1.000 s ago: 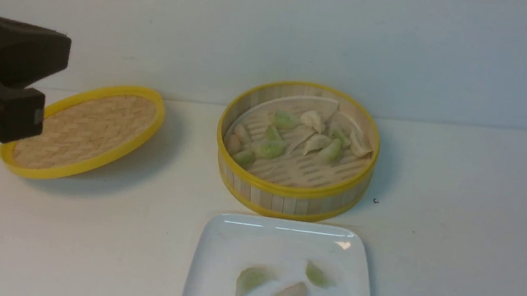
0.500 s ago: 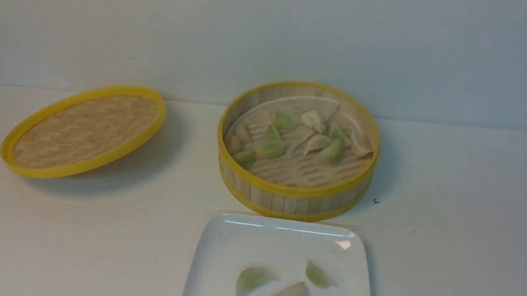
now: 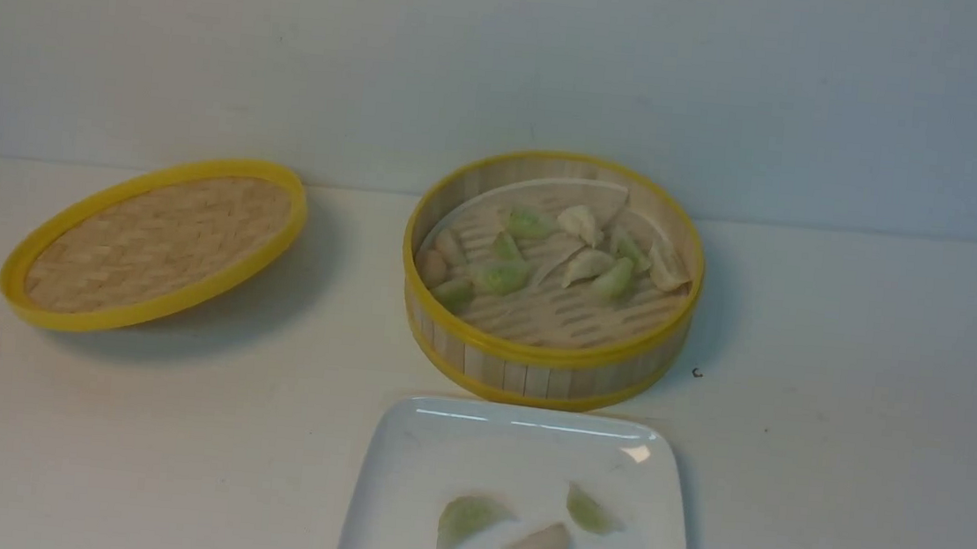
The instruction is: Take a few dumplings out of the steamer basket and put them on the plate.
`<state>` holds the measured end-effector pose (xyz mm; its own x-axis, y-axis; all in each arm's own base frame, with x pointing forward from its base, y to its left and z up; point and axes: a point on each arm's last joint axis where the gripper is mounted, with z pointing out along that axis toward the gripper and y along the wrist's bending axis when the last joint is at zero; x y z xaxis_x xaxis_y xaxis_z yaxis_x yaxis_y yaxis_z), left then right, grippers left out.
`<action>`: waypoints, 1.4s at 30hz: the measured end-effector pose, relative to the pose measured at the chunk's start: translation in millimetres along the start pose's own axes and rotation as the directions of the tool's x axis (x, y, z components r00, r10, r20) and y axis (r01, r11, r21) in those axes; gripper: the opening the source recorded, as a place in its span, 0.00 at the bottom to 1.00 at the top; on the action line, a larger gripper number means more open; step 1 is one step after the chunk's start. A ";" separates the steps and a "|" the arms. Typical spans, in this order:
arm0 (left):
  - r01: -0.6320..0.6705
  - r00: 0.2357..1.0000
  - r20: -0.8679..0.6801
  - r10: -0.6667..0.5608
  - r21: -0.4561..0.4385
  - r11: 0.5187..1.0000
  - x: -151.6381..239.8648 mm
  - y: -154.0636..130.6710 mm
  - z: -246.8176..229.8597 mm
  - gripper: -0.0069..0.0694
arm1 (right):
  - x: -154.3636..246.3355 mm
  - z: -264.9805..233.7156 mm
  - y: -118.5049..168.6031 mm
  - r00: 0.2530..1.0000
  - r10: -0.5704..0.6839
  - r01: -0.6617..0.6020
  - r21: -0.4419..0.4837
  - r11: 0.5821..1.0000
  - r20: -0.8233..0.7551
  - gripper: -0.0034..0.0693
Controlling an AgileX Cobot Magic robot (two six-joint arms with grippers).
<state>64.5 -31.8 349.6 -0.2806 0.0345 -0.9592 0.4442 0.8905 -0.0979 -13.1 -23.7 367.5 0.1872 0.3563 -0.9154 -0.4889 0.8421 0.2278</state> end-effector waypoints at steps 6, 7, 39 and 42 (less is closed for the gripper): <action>-0.023 1.000 0.004 0.023 -0.014 1.000 0.4 1.4 0.2 0.08 | 0.0 0.0 0.0 1.000 0.000 0.000 0.000 1.000 0.000 0.03; -0.027 1.000 0.003 0.027 -0.015 1.000 1.8 1.6 0.2 0.08 | 0.0 0.0 0.0 1.000 0.000 0.000 0.000 1.000 0.000 0.03; -0.022 1.000 -0.029 0.013 -0.374 0.927 176.5 35.7 25.3 0.08 | 0.1 0.0 -0.1 1.000 0.000 0.000 0.001 1.000 -0.001 0.03; -0.022 0.999 -0.030 0.012 -0.374 0.927 176.6 35.7 25.3 0.08 | 0.1 0.0 -0.1 1.000 0.000 0.000 0.001 1.000 -0.001 0.03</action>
<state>52.3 -5.4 170.0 -0.3004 0.0589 -0.9520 0.1003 0.9945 0.0298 -13.0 -23.8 367.4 0.1862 0.3559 -0.9158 -0.4883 0.8423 0.2280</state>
